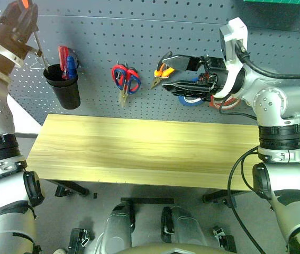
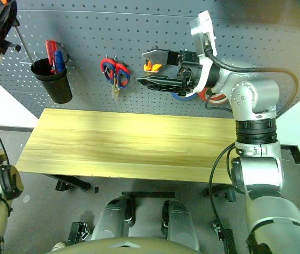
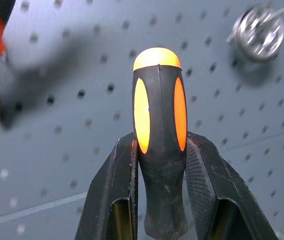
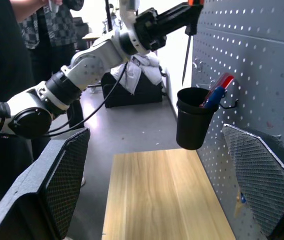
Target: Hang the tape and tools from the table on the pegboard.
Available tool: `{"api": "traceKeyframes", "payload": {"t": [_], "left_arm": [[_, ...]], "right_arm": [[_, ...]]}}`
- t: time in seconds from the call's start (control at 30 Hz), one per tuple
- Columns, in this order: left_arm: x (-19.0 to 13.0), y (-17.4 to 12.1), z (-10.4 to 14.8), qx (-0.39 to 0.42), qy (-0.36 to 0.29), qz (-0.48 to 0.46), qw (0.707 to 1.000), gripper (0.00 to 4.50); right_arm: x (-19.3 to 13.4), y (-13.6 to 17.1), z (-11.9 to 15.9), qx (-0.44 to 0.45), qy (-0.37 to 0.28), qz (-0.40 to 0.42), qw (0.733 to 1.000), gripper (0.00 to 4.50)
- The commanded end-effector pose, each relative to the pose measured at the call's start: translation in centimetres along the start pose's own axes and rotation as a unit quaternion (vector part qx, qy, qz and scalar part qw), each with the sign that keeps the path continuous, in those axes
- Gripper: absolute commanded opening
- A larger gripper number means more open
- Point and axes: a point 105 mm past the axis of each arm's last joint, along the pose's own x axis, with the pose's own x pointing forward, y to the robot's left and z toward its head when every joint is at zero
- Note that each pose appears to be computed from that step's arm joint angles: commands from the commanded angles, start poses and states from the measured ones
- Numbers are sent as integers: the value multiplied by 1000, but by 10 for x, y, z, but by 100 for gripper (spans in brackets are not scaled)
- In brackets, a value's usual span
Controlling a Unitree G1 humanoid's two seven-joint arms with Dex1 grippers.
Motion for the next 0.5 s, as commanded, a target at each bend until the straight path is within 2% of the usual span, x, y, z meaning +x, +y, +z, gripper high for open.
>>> {"api": "traceKeyframes", "payload": {"t": [0.03, 0.3, 0.5], "left_arm": [[1, 2, 11, 24, -23, -1, 999, 94], [2, 7, -10, 1, -17, 15, 1000, 94], [-4, 12, -45, -24, 16, 34, 999, 94]], "right_arm": [[-1, 0, 6, -16, -2, -1, 1000, 450], [-2, -1, 0, -20, 11, -8, 1000, 450], [-2, -2, -2, -24, 19, -12, 999, 450]]}}
